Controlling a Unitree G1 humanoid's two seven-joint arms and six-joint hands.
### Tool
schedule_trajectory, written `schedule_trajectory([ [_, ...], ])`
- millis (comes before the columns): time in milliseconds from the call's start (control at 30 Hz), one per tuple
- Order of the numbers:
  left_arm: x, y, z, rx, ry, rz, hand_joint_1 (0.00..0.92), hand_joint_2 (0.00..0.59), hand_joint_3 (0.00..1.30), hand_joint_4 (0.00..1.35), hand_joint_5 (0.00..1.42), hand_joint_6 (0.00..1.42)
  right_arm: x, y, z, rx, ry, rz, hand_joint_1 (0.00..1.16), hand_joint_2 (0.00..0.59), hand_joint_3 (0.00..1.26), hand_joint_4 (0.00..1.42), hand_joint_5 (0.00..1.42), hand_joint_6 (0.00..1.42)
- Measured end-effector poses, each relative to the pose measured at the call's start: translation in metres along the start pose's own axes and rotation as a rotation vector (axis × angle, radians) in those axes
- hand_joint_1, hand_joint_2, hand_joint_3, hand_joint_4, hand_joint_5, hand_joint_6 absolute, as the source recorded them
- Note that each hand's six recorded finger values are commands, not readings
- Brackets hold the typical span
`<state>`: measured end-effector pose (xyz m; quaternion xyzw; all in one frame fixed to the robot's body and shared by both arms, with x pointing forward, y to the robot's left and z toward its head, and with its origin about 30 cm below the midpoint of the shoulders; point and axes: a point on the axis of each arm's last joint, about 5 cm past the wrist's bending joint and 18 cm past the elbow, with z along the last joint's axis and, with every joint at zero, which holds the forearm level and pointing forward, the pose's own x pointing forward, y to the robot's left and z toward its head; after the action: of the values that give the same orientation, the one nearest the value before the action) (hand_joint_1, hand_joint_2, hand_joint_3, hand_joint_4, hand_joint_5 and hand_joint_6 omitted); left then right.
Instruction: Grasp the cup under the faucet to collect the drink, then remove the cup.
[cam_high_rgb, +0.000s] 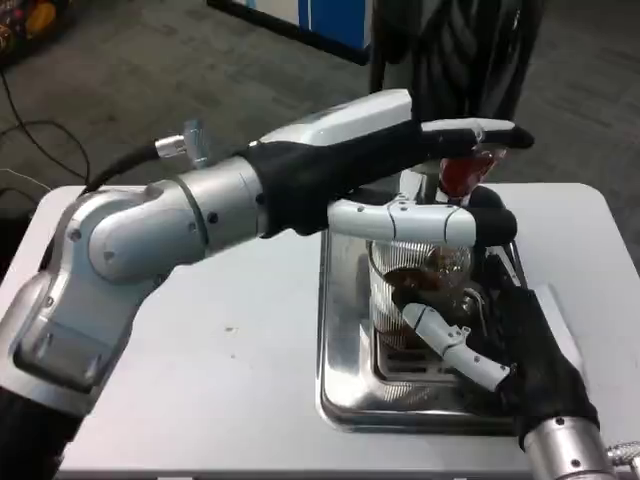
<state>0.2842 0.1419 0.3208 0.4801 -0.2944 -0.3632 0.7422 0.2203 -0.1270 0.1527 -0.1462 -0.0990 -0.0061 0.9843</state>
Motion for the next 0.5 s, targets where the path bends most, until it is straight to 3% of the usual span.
schedule_trajectory([
  [167, -0.0046, -0.0014, -0.0045, -0.022, 0.004, 0.06, 0.0, 0.072, 0.1, 0.02, 0.14, 0.18, 0.0, -0.0001, 0.0, 0.0, 0.0, 0.0, 0.61, 0.23, 0.04, 0.03, 0.07, 0.0],
  [500, -0.0064, -0.0027, -0.0033, -0.064, -0.059, 0.134, 0.0, 0.072, 0.11, 0.03, 0.14, 0.2, -0.001, 0.0001, -0.0007, 0.0, 0.004, -0.004, 0.61, 0.23, 0.04, 0.03, 0.07, 0.0],
])
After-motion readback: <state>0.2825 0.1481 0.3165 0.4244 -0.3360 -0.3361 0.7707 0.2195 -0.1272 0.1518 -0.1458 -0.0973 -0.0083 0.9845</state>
